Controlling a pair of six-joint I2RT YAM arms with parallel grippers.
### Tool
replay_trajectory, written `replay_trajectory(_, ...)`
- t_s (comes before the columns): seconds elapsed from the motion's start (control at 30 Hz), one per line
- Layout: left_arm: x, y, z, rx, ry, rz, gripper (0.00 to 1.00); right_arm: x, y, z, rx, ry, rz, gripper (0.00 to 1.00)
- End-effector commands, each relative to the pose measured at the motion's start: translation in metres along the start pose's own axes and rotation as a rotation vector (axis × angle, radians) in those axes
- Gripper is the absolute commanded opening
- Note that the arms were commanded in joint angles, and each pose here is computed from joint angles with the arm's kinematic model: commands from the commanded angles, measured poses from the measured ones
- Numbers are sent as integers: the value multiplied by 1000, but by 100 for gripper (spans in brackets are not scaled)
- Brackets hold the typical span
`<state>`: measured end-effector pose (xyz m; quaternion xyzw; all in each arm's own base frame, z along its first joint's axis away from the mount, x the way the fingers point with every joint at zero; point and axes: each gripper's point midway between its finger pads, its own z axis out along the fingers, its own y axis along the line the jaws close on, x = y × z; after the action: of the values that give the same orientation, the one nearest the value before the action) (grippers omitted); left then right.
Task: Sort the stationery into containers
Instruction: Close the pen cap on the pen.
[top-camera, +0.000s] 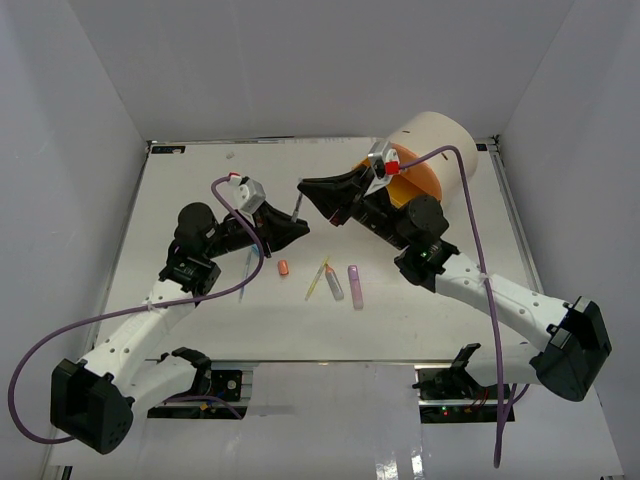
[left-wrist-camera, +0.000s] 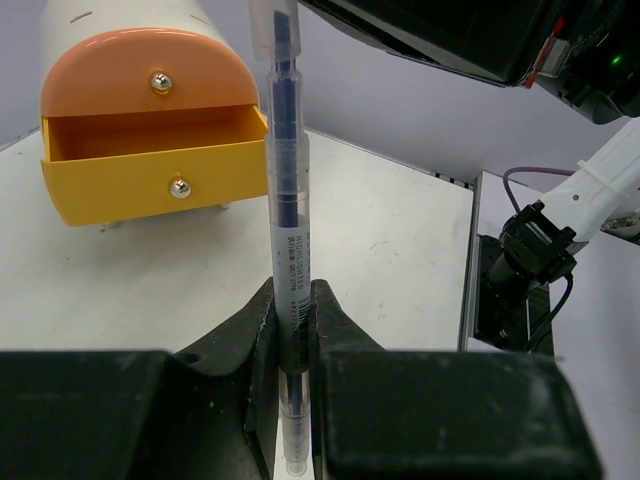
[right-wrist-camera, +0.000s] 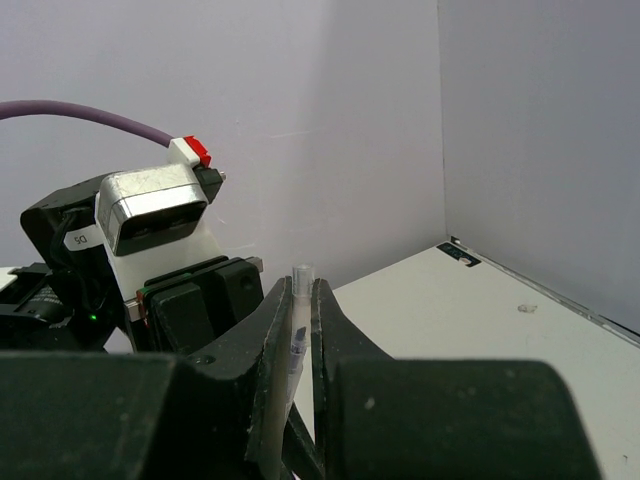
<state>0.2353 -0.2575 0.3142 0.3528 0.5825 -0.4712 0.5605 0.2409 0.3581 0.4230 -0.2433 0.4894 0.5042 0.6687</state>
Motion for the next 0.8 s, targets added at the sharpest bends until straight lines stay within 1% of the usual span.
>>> replay_trajectory(0.0, -15, -9, -2, 21, -53, 43, 0, -13, 6, 0, -24, -56, 11, 8)
replay_trajectory(0.3, -29, -10, 2, 40, -134, 46, 0, -8, 12, -2, -56, -61, 45, 8)
replay_trajectory(0.37, -33, -9, 4, 43, -154, 55, 0, -7, 13, -1, -62, -60, 48, 9)
replay_trajectory(0.67, -52, -7, 9, 53, -214, 97, 0, -8, 14, -2, -70, -61, 44, 18)
replay_trajectory(0.77, -52, -6, 11, 55, -211, 97, 0, -8, 15, -2, -71, -56, 40, 26)
